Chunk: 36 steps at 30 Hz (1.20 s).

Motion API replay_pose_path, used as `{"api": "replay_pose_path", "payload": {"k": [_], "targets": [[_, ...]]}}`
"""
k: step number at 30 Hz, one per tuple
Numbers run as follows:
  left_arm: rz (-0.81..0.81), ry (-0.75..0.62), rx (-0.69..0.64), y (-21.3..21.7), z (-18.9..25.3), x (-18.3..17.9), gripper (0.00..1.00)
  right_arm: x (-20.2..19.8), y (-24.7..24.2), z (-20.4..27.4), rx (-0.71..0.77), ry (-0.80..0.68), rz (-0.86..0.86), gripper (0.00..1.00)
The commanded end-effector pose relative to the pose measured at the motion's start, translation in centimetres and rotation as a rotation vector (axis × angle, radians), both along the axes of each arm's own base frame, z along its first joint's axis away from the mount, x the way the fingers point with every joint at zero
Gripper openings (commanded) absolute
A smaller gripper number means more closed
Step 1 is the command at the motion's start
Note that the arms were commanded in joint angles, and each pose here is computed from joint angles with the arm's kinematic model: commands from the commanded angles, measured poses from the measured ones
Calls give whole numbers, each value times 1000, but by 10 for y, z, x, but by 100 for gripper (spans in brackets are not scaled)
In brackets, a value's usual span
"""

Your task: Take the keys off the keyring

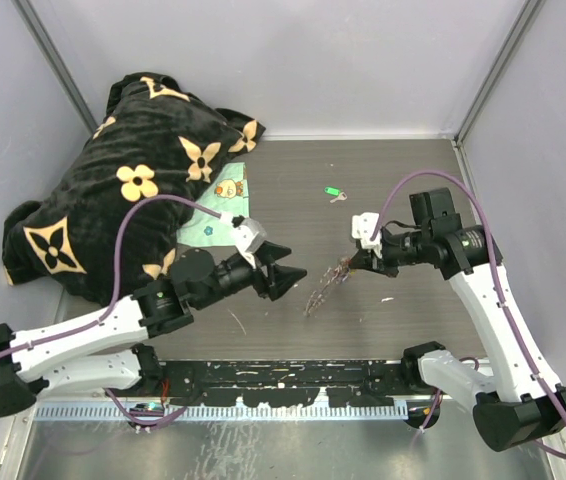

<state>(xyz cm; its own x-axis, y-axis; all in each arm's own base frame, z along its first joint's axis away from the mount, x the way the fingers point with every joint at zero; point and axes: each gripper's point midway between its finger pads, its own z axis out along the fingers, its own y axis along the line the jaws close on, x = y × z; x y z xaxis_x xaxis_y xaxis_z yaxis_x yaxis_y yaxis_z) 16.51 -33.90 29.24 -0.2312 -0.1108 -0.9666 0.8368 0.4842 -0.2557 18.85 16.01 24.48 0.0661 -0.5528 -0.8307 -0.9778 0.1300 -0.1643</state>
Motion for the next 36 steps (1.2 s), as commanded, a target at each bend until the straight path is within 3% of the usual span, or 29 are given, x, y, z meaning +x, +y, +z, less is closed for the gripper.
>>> {"api": "replay_pose_path", "payload": {"k": [1, 5, 12, 21, 26, 36], "targets": [[-167, -212, 49, 7, 18, -15, 61, -20, 7, 34, 27, -218, 218, 1], [-259, -311, 45, 0, 30, -18, 63, -22, 6, 34, 0, -287, 283, 1], [-397, -316, 14, -29, 34, -22, 64, -26, 2, 25, -76, -396, 417, 1], [-464, -329, -32, -52, 23, -14, 46, -12, -8, 20, -236, -525, 511, 1], [-505, -294, -9, -71, 4, -5, 43, -2, -20, 20, -367, -569, 516, 1], [-423, -217, -119, -84, 13, 26, 50, 28, -43, 34, -618, -678, 461, 1]]}}
